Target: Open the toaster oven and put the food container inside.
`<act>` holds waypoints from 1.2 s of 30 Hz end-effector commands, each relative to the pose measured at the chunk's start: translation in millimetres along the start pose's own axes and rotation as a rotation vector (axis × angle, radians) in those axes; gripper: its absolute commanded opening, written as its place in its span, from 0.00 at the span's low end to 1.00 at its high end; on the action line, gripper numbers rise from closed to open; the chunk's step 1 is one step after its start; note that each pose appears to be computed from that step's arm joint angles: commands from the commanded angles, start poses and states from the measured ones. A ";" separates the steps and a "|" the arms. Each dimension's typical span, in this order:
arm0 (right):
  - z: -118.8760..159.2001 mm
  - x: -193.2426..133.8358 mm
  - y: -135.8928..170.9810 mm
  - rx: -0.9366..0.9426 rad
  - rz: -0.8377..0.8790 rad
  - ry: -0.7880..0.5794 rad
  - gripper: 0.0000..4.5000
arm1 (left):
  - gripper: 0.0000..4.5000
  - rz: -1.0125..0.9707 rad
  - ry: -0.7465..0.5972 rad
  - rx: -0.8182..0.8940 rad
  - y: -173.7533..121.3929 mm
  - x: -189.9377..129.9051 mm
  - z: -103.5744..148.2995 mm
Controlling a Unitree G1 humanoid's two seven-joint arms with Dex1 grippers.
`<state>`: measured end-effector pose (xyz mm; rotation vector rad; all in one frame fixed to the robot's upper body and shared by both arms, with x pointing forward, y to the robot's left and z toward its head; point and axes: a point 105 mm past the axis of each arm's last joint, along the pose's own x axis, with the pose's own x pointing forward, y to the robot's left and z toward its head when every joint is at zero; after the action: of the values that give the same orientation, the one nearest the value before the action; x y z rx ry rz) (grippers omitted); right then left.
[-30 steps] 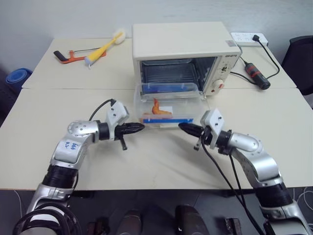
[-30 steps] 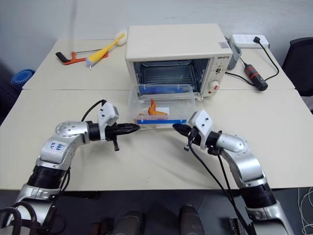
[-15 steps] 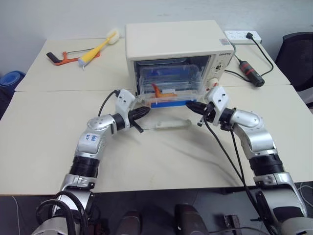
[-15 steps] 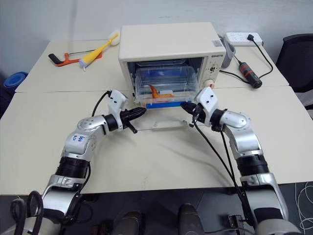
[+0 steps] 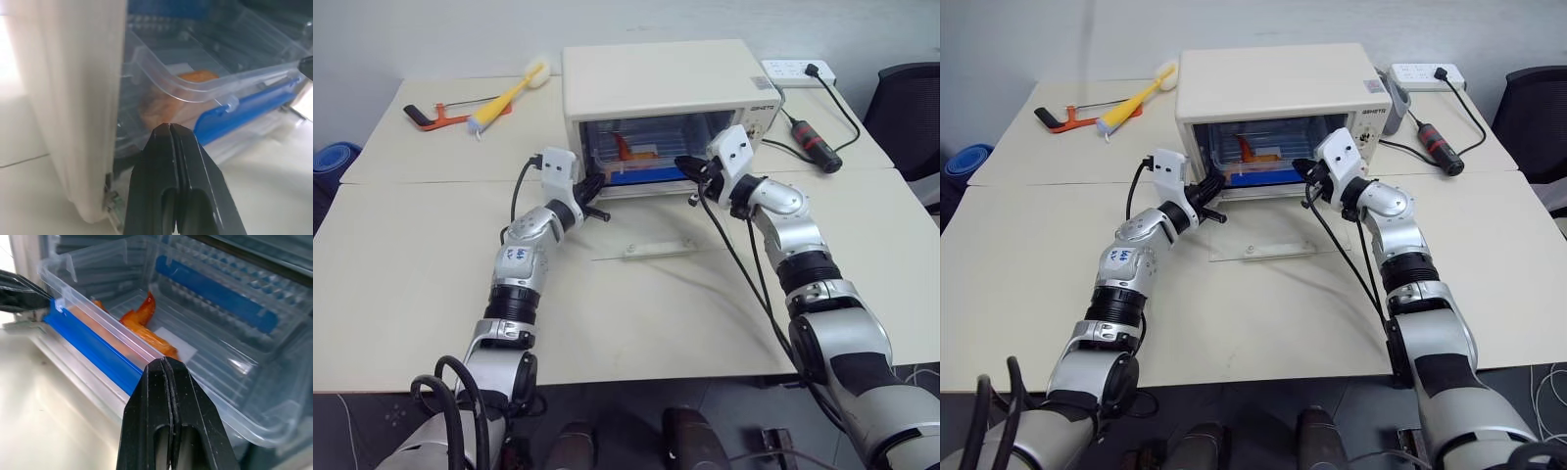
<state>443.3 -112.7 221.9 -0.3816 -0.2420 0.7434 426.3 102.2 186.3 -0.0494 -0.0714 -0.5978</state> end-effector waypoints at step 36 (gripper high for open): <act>-7.5 -79.8 -6.6 0.107 0.162 -0.213 0.00 | 0.99 -0.353 0.004 0.103 15.3 -177.8 29.6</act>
<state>392.1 -172.5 190.4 -0.2413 -0.2924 0.9805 288.2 213.1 190.5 0.0617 -0.0646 -0.9630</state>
